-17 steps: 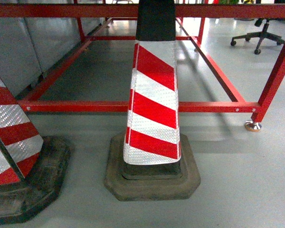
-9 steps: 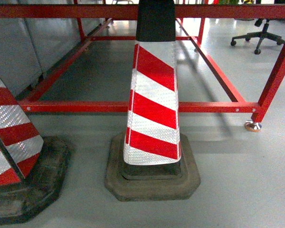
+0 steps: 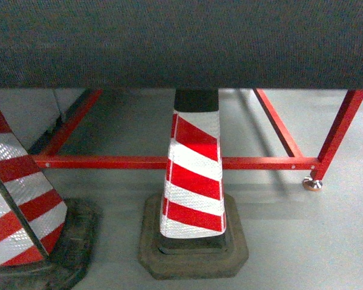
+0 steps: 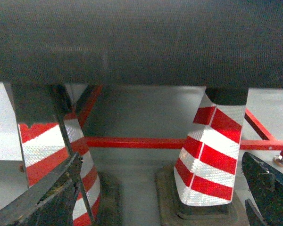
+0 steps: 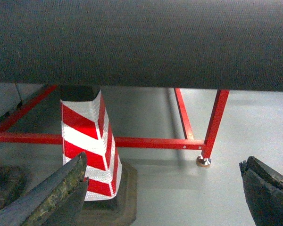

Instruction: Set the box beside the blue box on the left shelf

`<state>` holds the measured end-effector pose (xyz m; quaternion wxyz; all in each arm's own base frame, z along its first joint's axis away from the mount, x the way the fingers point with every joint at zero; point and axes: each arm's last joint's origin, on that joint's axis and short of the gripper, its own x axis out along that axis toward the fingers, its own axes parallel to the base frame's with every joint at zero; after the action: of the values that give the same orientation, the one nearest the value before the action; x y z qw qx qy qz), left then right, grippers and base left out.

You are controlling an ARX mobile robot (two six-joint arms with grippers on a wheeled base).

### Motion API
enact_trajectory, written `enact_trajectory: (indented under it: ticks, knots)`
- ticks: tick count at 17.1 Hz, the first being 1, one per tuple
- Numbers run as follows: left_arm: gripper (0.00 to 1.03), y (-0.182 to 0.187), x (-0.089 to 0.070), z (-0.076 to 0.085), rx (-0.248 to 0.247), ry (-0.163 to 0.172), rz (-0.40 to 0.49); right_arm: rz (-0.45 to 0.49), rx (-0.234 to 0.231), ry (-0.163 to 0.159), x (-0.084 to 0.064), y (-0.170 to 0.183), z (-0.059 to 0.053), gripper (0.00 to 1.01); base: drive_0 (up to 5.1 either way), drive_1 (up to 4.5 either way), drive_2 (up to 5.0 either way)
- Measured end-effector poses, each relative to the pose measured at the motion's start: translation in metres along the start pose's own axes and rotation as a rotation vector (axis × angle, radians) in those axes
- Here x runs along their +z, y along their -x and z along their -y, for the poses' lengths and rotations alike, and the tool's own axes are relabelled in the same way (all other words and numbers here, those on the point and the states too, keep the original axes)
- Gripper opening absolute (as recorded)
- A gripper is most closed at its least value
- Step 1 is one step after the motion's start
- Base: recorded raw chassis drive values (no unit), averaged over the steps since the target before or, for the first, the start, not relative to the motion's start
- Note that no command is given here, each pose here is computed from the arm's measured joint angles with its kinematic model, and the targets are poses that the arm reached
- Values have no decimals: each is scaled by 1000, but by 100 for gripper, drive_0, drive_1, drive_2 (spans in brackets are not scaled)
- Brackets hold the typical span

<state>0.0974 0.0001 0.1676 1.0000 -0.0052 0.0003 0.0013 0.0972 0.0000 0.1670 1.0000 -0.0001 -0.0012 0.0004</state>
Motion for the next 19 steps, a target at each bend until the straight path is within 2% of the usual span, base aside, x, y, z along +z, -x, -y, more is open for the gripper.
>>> enact_trajectory:
  ticks: [19]
  knots:
    - [98, 0, 0, 0, -2, 0, 1, 1, 0, -2, 0, 0, 0, 98, 0, 0, 0]
